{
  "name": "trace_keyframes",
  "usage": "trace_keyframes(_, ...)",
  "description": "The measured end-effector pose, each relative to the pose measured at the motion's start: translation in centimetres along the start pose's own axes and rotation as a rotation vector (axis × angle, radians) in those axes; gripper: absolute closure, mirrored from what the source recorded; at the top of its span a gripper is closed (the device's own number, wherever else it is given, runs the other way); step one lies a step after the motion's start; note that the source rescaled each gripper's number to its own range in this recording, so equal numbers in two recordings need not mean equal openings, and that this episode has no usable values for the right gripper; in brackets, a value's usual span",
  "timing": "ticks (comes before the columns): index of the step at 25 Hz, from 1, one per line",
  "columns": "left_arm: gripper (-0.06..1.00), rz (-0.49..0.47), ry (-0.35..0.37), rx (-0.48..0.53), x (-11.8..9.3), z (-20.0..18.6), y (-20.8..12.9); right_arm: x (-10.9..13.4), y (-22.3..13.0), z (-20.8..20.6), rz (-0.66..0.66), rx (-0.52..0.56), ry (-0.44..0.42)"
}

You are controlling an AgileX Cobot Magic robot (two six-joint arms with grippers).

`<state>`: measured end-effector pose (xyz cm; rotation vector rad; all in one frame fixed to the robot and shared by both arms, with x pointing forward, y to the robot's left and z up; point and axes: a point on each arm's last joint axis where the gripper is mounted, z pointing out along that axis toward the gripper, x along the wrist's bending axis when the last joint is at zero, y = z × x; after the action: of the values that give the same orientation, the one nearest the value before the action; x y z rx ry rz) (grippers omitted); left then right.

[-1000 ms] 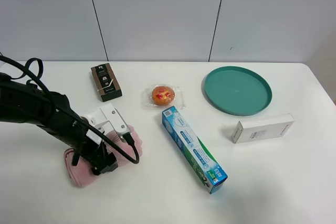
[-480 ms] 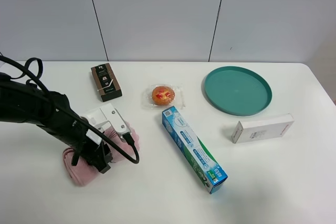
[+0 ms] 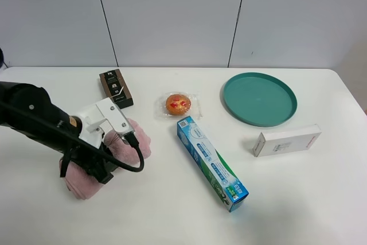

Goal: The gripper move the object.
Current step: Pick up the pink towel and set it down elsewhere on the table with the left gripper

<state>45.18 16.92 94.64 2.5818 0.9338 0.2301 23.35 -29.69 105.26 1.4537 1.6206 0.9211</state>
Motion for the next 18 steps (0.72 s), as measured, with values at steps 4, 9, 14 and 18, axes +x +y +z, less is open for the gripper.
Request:
trace_keyframes(4,0.94,-0.004,-0.004,-0.034,-0.4,-2.1,0.0,0.0,0.0,0.0,0.0,0.0,0.0)
trace_keyframes(9,0.94,-0.031,-0.006,-0.067,-0.6,-3.7,0.6,0.0,0.0,0.0,0.0,0.0,0.0)
trace_keyframes(14,0.94,-0.053,0.024,-0.18,0.5,-5.9,4.4,0.0,0.0,0.0,0.0,0.0,0.0)
trace_keyframes(18,0.94,-0.008,0.058,-0.266,1.7,-7.3,8.2,0.0,0.0,0.0,0.0,0.0,0.0)
